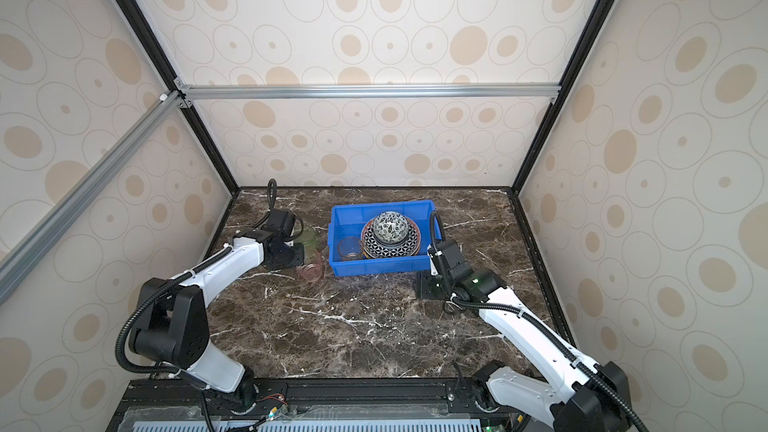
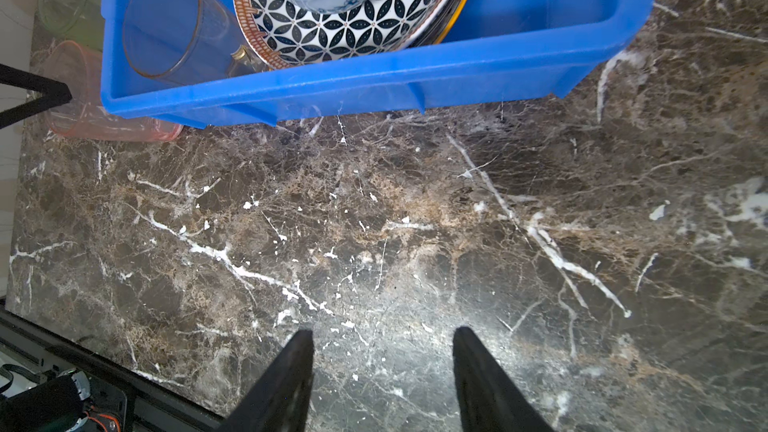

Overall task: Place the mixed dishes into the plastic bin
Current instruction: 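Lower the left gripper into the pink glass rim and close it, then lift the pink glass with the left gripper and carry it over the bin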

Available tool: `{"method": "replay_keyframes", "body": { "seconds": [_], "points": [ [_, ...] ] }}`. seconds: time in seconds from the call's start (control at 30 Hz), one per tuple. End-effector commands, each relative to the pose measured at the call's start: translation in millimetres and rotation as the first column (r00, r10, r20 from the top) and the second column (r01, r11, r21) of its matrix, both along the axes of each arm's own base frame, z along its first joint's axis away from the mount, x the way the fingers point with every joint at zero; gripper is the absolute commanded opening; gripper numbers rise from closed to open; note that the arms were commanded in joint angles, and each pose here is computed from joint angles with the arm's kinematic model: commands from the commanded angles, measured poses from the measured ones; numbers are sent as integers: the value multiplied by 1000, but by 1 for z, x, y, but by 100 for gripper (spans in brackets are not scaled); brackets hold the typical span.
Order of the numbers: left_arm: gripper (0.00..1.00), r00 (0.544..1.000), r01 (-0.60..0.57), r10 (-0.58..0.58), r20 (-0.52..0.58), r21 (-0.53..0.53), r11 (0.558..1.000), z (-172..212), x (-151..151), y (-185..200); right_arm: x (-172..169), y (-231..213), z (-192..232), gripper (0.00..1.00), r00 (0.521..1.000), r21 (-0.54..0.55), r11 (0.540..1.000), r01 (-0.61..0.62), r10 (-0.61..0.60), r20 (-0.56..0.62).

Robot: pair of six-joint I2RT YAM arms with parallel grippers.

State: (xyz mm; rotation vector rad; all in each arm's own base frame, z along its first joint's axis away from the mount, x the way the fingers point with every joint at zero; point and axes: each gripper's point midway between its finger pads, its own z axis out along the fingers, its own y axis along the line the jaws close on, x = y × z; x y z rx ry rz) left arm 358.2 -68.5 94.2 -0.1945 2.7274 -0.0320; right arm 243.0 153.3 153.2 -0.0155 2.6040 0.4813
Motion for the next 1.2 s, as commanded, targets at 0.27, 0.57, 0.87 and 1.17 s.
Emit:
{"method": "replay_keyframes", "body": {
  "seconds": [0.27, 0.57, 0.87, 1.17],
  "points": [
    [0, 995, 6, -5, 99, -15, 1000, 48, -3, 4, -1, -3, 5, 57, 1000, 5, 1000, 9, -10, 21],
    [0, 987, 15, -10, 163, -29, 999, 84, -2, 1, 2, 0, 1, 57, 1000, 10, 1000, 5, -5, 15],
    [0, 975, 53, -42, 219, -47, 997, 113, 3, -15, 3, 1, -1, 57, 1000, 11, 1000, 2, -2, 12],
    [0, 966, 96, -81, 245, -50, 994, 127, 12, -37, 4, -1, 1, 57, 1000, -2, 1000, 2, -2, 24]
  ]
}}
